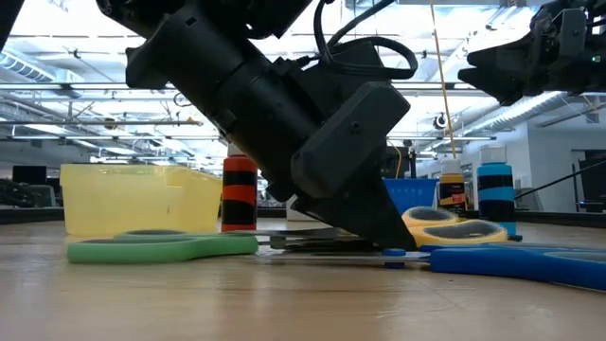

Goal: Pick & Place Paint Supplies
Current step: Put the yellow scissors into the gray bin

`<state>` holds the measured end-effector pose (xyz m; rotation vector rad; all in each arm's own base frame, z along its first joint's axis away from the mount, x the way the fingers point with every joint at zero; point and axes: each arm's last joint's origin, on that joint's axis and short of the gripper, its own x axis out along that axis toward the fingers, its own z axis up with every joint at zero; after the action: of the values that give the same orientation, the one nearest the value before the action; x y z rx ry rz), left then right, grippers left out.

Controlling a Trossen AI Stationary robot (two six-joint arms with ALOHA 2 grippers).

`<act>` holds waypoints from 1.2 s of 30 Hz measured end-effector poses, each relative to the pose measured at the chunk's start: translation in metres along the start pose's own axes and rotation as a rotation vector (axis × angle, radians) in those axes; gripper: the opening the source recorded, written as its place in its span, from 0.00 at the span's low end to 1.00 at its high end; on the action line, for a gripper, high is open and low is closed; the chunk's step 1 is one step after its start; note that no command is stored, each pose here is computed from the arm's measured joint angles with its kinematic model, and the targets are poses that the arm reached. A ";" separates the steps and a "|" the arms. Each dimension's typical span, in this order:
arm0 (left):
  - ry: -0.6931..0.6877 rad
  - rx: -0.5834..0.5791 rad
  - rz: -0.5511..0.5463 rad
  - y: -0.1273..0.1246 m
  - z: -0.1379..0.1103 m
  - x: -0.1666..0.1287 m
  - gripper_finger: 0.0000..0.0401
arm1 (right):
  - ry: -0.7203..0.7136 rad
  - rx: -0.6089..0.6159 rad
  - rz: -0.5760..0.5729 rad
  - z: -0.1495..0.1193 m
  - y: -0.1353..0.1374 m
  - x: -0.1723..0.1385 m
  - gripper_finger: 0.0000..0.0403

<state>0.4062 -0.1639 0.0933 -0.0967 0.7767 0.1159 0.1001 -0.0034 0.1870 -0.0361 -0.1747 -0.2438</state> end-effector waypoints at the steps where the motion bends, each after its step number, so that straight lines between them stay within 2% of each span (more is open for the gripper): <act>1: -0.001 -0.002 -0.002 0.000 0.000 0.000 0.31 | 0.000 0.000 0.000 0.000 0.000 0.000 0.61; 10: 0.007 -0.003 -0.071 -0.003 0.005 -0.006 0.23 | 0.000 0.000 0.000 0.000 0.000 0.000 0.61; 13: -0.011 -0.001 -0.072 -0.003 0.013 -0.016 0.23 | 0.000 0.000 0.000 0.000 0.000 0.000 0.61; 16: -0.060 0.010 -0.061 -0.003 0.024 -0.028 0.17 | 0.000 0.000 0.000 0.000 0.000 0.000 0.61; 19: -0.124 0.024 -0.022 -0.002 0.036 -0.040 0.10 | 0.000 0.000 0.000 0.000 0.000 0.000 0.61; 27: -0.256 0.099 0.038 0.002 0.065 -0.074 0.10 | 0.000 0.000 0.000 0.000 0.000 0.000 0.61; 33: -0.379 0.247 0.152 0.003 0.089 -0.121 0.10 | -0.001 0.000 0.000 0.000 0.000 0.000 0.61; 36: -0.418 0.299 0.196 0.011 0.097 -0.142 0.10 | -0.001 0.000 0.000 0.000 0.000 0.000 0.61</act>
<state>0.3713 -0.1501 0.2620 0.2810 0.3772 0.1971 0.1000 -0.0034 0.1871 -0.0359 -0.1755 -0.2434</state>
